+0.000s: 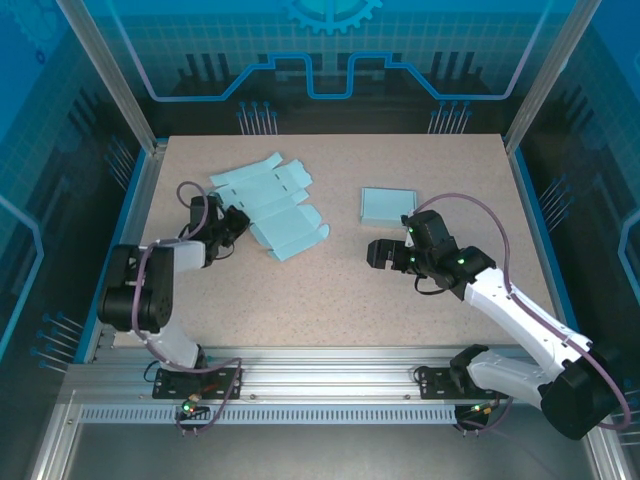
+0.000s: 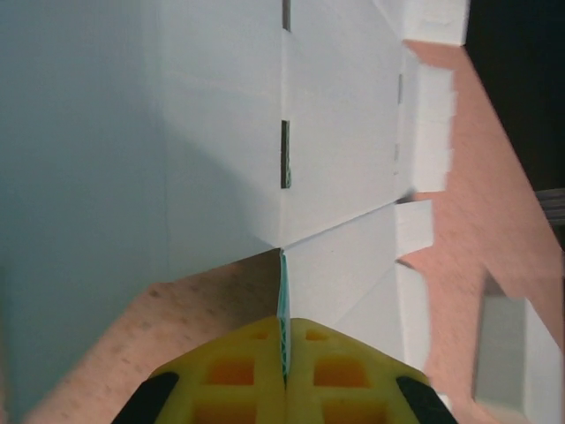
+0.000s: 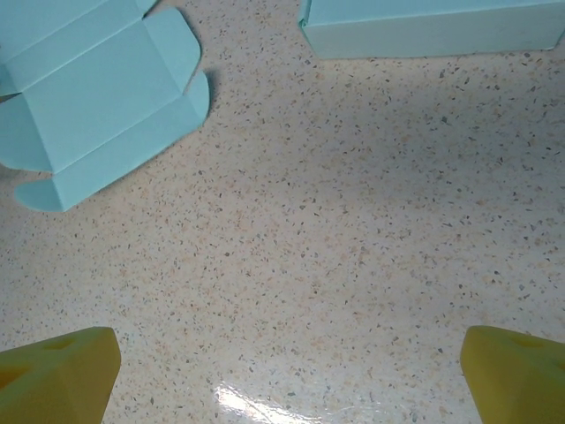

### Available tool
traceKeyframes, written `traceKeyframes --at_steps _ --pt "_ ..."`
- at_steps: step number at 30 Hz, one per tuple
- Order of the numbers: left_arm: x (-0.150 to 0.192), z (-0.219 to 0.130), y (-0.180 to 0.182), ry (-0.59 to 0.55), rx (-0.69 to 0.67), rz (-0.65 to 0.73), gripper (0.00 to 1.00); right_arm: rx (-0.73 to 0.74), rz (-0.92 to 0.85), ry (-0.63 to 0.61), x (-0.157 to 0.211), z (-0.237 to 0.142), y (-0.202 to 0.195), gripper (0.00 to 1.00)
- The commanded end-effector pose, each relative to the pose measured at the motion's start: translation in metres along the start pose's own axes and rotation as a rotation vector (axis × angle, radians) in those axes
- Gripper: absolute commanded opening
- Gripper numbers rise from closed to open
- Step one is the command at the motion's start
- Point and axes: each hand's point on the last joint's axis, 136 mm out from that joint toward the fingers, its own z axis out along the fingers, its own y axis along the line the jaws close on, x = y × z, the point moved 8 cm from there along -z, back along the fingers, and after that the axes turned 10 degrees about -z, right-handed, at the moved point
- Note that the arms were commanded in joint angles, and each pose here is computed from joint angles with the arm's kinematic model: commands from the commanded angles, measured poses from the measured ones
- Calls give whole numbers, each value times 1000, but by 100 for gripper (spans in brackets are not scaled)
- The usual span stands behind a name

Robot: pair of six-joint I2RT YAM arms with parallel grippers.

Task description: Fold the paper box

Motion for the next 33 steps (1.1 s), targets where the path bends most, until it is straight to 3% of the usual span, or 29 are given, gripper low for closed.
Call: traceKeyframes --at_steps 1,10,15,19,33 --pt "20 -17 -15 129 140 191 0 -6 1 -10 -7 -1 -2 100" --pt "54 -65 -43 320 382 413 0 -206 58 -58 -26 13 -18 97" --pt "64 -107 -75 337 516 544 0 -252 -19 -120 -31 13 -21 92" --pt "71 -135 -95 284 622 629 0 -234 -79 -176 -30 7 -23 95" --pt "79 -183 -142 313 911 577 0 -375 -221 -427 -24 -21 -24 100"
